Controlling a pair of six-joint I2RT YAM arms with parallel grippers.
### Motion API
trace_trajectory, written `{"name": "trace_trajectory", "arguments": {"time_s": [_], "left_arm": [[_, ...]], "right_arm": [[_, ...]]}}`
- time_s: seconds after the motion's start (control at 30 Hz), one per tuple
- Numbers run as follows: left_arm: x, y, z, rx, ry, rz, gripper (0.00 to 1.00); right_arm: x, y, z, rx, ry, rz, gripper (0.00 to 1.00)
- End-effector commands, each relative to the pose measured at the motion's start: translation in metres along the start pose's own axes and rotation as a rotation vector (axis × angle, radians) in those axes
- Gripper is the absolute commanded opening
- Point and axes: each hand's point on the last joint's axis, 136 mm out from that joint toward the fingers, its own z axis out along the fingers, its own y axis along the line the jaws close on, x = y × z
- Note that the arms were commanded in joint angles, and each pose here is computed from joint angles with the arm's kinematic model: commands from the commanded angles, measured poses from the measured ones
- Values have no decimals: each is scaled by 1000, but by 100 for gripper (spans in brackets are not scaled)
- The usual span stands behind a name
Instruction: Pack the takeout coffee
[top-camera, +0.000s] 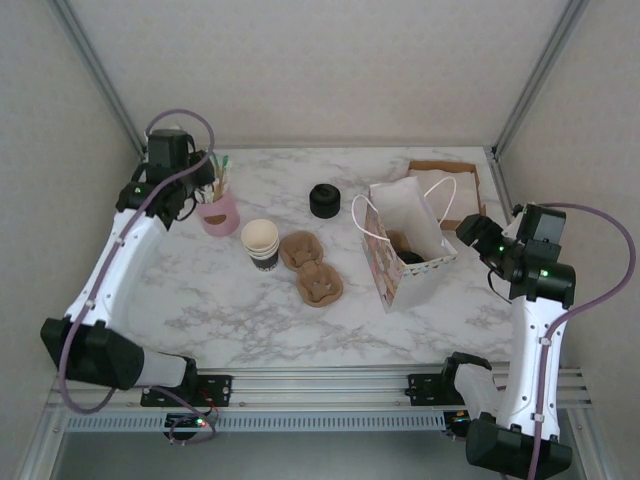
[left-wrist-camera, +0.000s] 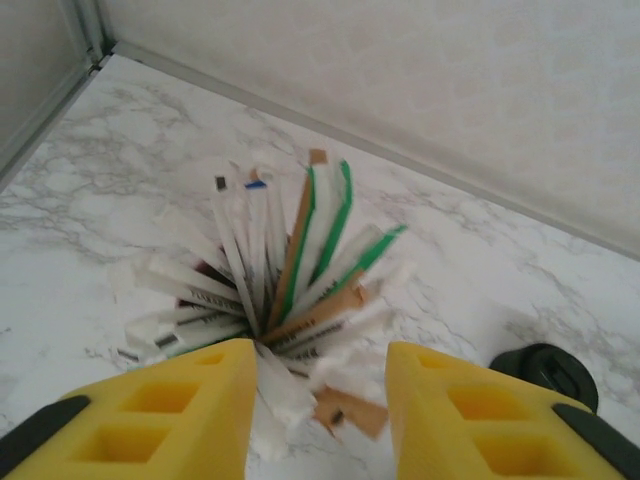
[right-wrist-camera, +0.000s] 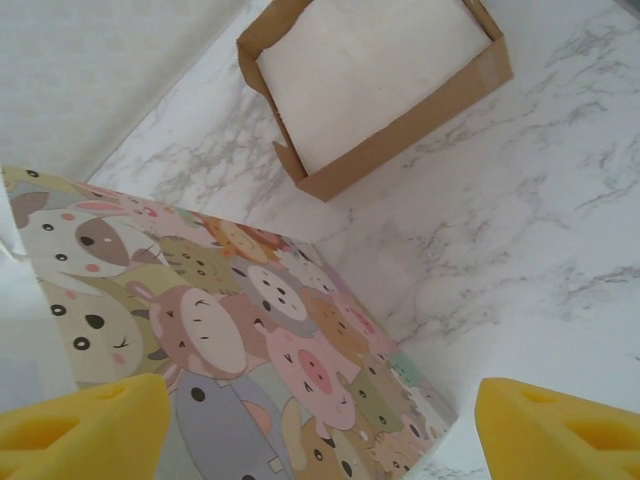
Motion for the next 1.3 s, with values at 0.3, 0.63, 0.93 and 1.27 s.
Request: {"name": "trace_trajectory", "arguments": {"time_s": [0.3, 0.63, 0.93, 1.27], "left_arm": [[19, 28, 17, -117, 154, 36, 24], [38, 16, 27, -51, 295, 82, 24], [48, 16, 28, -44, 336, 102, 21], [51, 26, 29, -98, 340, 108, 22]], "right_arm": [[-5, 11, 2, -63, -5, -17, 81], [-3, 10, 15, -74, 26, -4, 81], [-2, 10, 18, -75, 34, -2, 81], [-2, 10, 18, -77, 38, -2, 81]]}}
